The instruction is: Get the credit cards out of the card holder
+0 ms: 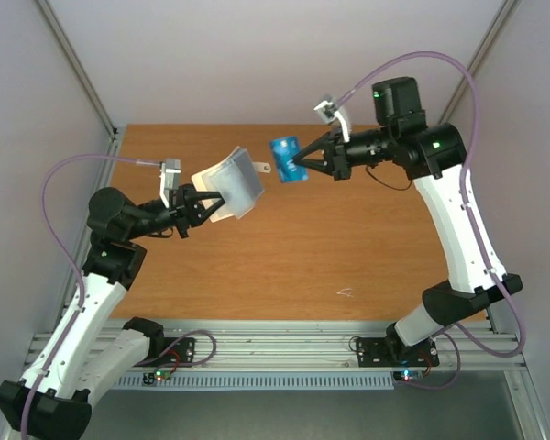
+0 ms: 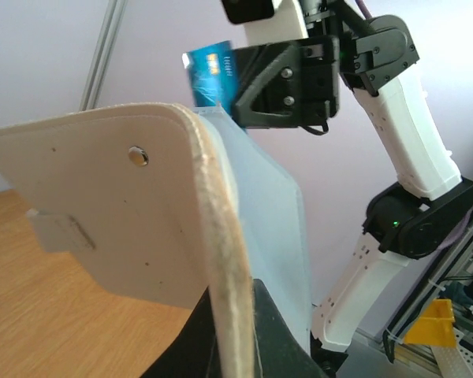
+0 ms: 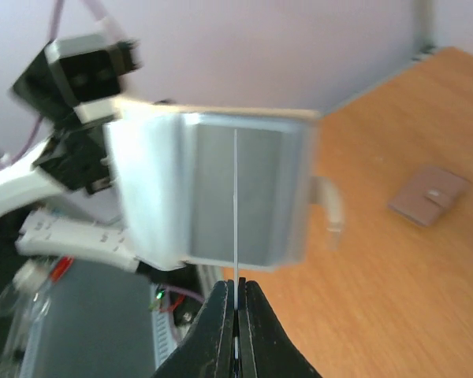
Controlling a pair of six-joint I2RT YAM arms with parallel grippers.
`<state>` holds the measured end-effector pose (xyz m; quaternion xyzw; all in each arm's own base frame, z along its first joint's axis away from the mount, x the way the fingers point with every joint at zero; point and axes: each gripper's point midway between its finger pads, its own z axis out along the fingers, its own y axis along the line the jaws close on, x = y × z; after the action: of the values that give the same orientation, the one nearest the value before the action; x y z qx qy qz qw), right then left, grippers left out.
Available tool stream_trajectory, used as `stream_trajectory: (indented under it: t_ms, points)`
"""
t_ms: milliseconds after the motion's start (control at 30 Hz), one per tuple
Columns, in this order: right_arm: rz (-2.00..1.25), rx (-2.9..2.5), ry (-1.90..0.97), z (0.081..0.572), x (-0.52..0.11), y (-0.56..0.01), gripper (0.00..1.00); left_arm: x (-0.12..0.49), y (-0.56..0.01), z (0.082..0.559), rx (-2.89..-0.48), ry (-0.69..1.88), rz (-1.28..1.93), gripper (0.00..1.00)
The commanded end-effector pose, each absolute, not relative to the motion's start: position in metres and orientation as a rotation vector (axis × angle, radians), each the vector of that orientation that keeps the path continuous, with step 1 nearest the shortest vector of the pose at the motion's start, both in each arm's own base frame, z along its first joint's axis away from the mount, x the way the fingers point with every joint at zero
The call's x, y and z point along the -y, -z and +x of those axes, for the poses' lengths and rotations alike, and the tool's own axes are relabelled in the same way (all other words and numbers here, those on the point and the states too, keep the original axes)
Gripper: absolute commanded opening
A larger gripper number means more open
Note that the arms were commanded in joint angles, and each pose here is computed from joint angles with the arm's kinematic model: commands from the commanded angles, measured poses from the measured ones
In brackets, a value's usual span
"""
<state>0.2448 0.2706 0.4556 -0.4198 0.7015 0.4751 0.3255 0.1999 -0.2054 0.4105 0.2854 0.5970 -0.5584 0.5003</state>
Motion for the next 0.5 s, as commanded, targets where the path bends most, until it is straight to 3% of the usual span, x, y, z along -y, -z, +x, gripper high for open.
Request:
stream_trajectory:
  t_ms: [0,200,300,467]
  points:
    - [-0.774,-1.9,-1.178,0.282,-0.233,-0.462,0.01,0.199,-0.415,0.2,-1.379,1.271,0.682,0.0]
    - [-0.024,-2.122,-0.887,0.357,-0.146,-0.411,0.01,0.198,-0.414,0.201,-1.374,1.248,0.694,0.0]
    - [-0.201,-2.166,-0.822,0.357,-0.147,-0.39,0.01,0.198,-0.419,0.196,-1.355,1.239,0.706,0.0]
    - [-0.666,-2.404,-0.846,0.316,-0.167,-0.332,0.01,0.195,-0.417,0.197,-1.371,1.237,0.678,0.0]
